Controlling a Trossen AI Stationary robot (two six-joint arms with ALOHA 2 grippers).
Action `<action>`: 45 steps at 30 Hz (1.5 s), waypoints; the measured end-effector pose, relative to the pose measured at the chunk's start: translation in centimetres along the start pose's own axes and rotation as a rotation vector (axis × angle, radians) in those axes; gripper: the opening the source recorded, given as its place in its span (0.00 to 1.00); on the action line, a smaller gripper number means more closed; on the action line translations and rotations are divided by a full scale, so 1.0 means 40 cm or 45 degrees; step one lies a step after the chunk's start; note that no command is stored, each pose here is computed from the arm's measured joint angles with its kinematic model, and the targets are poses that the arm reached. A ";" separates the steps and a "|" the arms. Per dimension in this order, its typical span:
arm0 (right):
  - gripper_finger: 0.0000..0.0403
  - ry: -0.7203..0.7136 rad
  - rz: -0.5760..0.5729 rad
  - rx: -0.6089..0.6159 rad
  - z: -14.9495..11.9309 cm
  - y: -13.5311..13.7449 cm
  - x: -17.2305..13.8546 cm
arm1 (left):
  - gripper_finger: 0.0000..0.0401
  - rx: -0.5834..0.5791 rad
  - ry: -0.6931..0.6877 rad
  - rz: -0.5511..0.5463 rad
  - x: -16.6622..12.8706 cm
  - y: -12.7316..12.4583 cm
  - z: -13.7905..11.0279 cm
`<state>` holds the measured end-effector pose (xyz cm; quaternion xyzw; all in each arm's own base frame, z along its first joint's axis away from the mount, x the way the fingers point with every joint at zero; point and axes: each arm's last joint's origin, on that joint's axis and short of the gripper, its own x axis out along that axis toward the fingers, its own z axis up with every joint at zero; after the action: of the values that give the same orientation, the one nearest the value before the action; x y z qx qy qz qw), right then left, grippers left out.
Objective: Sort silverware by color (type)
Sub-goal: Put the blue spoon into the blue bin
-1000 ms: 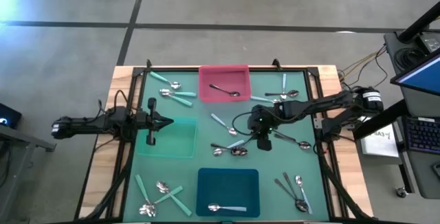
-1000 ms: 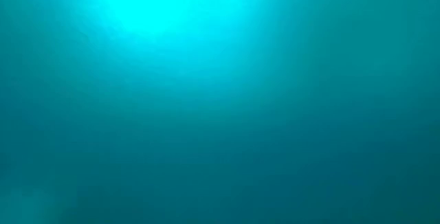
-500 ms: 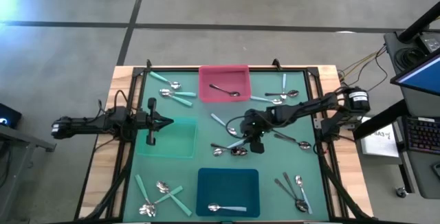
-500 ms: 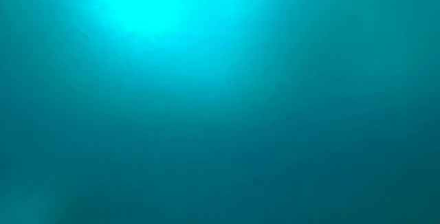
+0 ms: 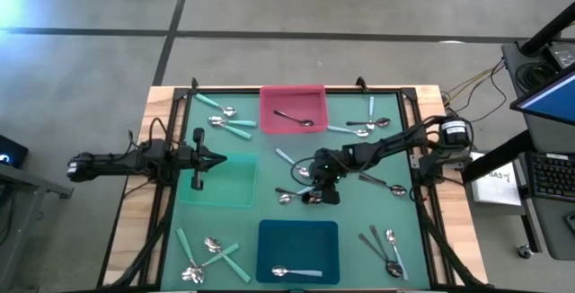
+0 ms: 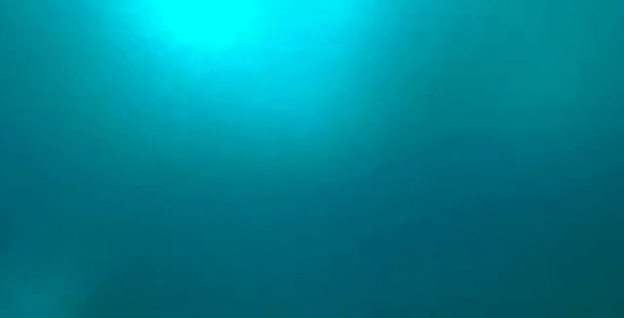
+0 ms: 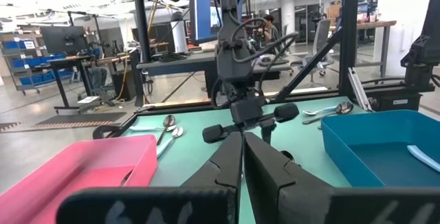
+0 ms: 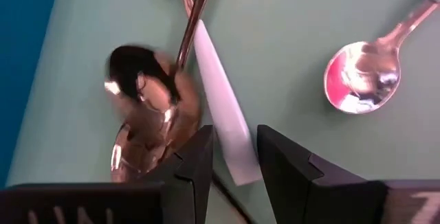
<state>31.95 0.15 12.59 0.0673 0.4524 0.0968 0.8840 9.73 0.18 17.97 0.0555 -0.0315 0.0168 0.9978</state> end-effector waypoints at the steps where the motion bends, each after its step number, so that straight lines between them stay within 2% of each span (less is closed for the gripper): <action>1: 0.26 -0.002 0.004 -0.007 -0.001 0.002 0.005 | 0.00 0.000 0.000 0.000 0.000 0.000 0.000; 9: 0.24 -0.017 -0.038 -0.027 -0.001 0.003 0.022 | 0.00 0.000 0.001 0.000 0.000 0.000 0.000; 16: 0.11 0.014 -0.084 -0.024 -0.007 0.000 0.024 | 0.00 0.000 0.000 0.000 0.000 0.000 0.000; 25: 0.11 0.013 -0.111 -0.013 -0.002 0.004 -0.001 | 0.00 0.000 0.000 0.000 0.000 0.000 0.000; 34: 0.11 -0.150 -0.106 0.016 0.044 0.032 -0.111 | 0.00 0.000 0.000 0.000 0.000 0.000 0.000; 45: 0.11 -0.486 -0.081 -0.045 0.089 0.082 -0.313 | 0.00 0.000 0.001 0.000 0.000 0.000 0.000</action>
<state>27.32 0.31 25.16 0.0546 0.2767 0.0624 0.9574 9.73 0.18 17.96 0.0555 -0.0311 0.0166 0.9978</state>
